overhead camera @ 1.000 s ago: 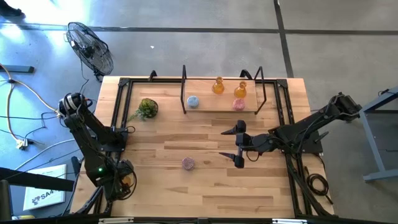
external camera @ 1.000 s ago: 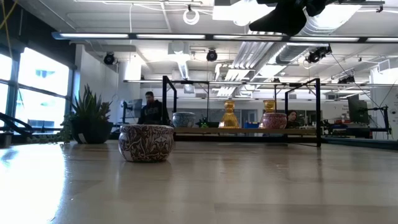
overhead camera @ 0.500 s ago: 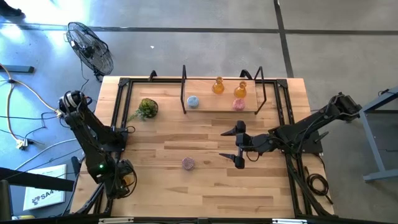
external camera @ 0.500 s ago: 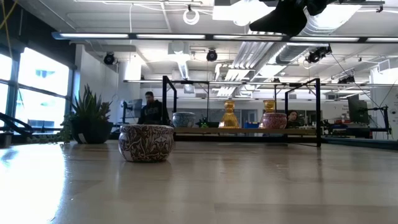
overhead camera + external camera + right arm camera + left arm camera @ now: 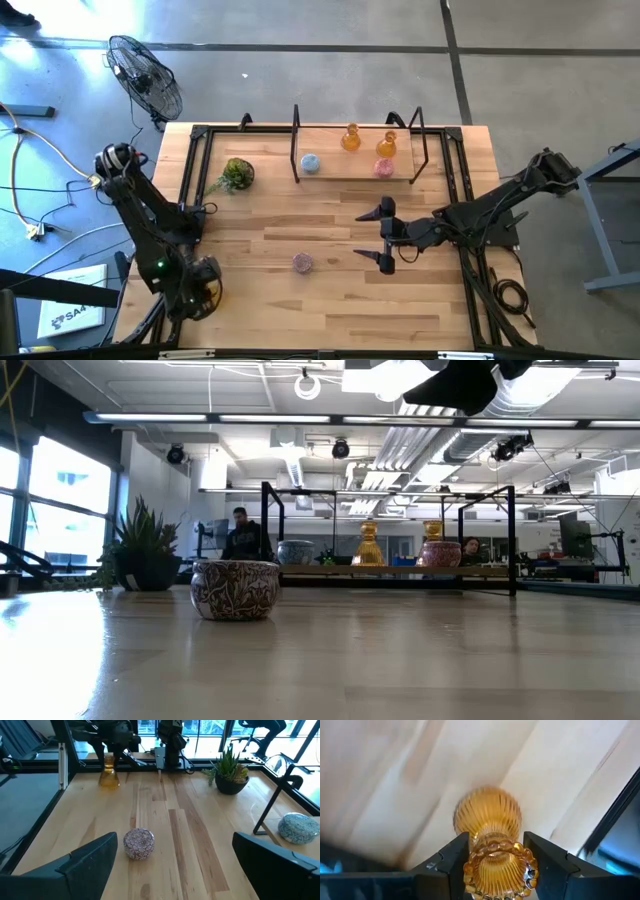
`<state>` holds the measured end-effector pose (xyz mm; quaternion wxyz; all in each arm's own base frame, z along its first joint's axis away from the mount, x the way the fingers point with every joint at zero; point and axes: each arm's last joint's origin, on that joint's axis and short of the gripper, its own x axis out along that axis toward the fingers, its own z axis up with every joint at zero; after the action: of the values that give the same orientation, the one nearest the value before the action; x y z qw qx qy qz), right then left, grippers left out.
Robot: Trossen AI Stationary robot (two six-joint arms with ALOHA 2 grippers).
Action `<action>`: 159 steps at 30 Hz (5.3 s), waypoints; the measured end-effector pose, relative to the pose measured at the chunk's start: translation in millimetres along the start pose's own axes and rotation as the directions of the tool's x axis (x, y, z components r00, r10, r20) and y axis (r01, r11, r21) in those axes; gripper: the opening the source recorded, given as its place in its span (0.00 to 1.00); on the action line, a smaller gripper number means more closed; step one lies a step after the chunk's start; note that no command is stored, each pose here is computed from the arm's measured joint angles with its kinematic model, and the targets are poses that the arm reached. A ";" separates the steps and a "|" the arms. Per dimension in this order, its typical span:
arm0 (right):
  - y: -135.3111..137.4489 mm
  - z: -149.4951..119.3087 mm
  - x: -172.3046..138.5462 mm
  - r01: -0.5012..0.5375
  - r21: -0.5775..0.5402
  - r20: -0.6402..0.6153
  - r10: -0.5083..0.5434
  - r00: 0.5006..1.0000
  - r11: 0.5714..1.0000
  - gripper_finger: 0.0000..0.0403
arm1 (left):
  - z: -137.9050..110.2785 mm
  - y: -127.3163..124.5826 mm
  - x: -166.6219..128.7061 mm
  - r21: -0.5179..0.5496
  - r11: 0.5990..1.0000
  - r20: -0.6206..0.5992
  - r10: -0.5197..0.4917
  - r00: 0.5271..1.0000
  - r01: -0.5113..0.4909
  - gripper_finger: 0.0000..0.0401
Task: Pick & Place candle stick holders
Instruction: Put the yellow candle holder on the shelf aligned with the other yellow candle holders
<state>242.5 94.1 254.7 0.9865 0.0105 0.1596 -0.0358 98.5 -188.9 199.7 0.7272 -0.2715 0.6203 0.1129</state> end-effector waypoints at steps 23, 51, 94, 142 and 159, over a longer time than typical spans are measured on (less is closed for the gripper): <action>12.0 -2.0 -6.1 -0.027 0.000 0.004 0.027 1.000 1.000 0.97 | 99.0 7.1 -16.5 0.342 0.939 0.256 -0.129 0.958 0.035 0.41; 27.5 -6.1 -17.5 0.047 -0.052 0.027 -0.046 0.999 0.998 0.97 | 265.2 80.9 -90.2 0.770 0.639 0.489 -0.587 0.645 -0.002 0.41; 7.4 -11.6 -9.3 0.200 -0.124 -0.036 -0.206 0.978 0.972 0.97 | 460.6 236.7 -124.7 0.517 0.818 0.383 0.043 0.923 -0.253 0.42; -4.3 -15.7 -3.5 0.169 -0.131 -0.110 -0.184 0.977 0.977 0.97 | 470.3 241.1 -92.5 0.517 0.843 0.318 -0.023 0.948 -0.153 0.45; -4.4 -15.8 -3.6 0.169 -0.132 -0.111 -0.184 0.977 0.977 0.97 | 471.6 242.7 -89.9 0.516 0.835 0.326 0.014 0.945 -0.190 0.45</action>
<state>233.9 90.5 240.9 0.9664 -0.0619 0.2223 -0.1129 355.0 279.6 263.6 0.8547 -0.0003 0.5190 0.0132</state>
